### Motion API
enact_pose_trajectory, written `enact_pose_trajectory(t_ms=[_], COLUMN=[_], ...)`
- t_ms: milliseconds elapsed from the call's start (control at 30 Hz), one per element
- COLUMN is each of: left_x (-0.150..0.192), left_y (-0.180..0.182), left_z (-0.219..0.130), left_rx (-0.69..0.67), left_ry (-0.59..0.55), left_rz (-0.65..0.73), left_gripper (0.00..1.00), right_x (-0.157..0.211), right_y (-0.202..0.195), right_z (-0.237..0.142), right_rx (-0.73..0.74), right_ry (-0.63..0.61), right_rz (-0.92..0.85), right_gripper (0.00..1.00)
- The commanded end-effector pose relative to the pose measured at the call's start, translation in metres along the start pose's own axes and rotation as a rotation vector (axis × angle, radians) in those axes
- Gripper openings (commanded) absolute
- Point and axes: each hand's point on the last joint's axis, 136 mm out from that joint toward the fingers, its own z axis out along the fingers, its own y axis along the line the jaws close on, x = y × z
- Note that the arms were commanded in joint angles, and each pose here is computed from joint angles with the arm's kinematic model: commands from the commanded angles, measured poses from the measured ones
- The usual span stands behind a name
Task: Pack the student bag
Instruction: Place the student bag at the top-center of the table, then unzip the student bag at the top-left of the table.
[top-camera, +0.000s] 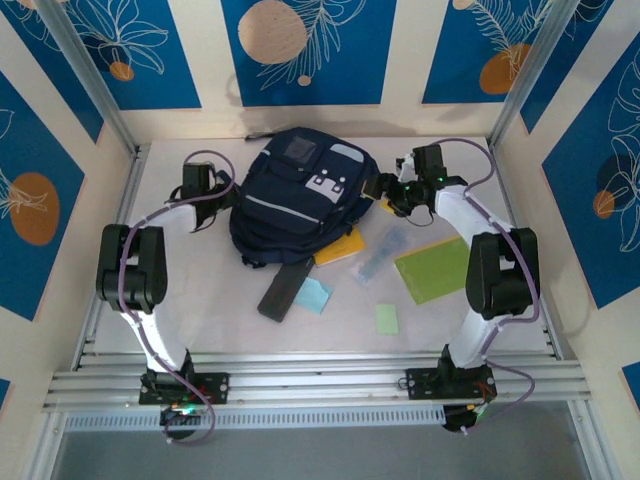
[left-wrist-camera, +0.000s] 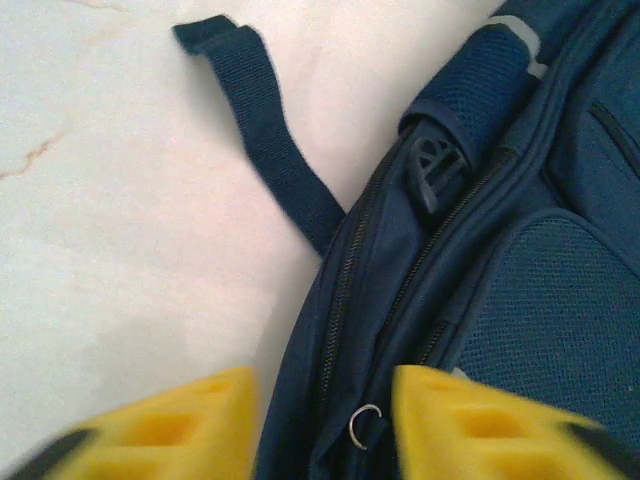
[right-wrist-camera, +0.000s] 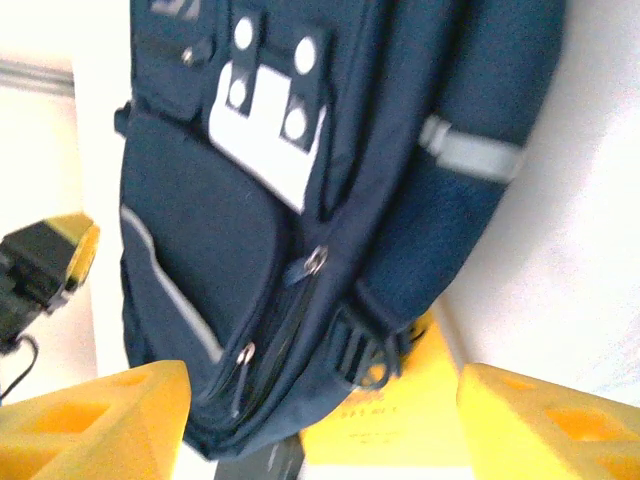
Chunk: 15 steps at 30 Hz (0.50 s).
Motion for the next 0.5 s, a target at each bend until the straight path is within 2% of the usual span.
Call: enact_pose_trajectory(t_ms=[0,100,267,300,333,400,467], left_x=[0.008,0.024,0.071,0.083,0.091,0.113,0.128], left_y=[0.001,-0.006,-0.023,-0.026,-0.031,-0.038,-0.045], left_z=[-0.024,-0.049,-0.084,-0.089,-0.093,-0.098,-0.096], left_rx=[-0.013,0.026,0.118,0.127,0.146,0.166,0.186], left_ry=[0.048,0.083,0.135,0.143,0.143,0.16,0.166], left_rz=[0.023,0.005,-0.087,-0.109,-0.125,-0.172,-0.208], left_gripper=[0.61,0.65,0.67,0.69,0.7,0.74,0.76], right_x=[-0.01,-0.02,-0.029,-0.03,-0.034,-0.037,-0.034], right_y=[-0.025,-0.033,-0.028,-0.026,-0.022,-0.009,0.003], right_z=[0.023,0.045,0.08,0.085,0.087,0.084,0.074], right_rx=[0.005,-0.058,-0.118,-0.125,-0.145,-0.216,-0.256], right_ry=[-0.017,-0.004,0.023,0.032,0.028,0.016,0.007], right_rz=[0.052,0.106,0.137,0.148,0.152,0.156,0.16], right_gripper=[0.71,0.71,0.69,0.62,0.46,0.0,0.0])
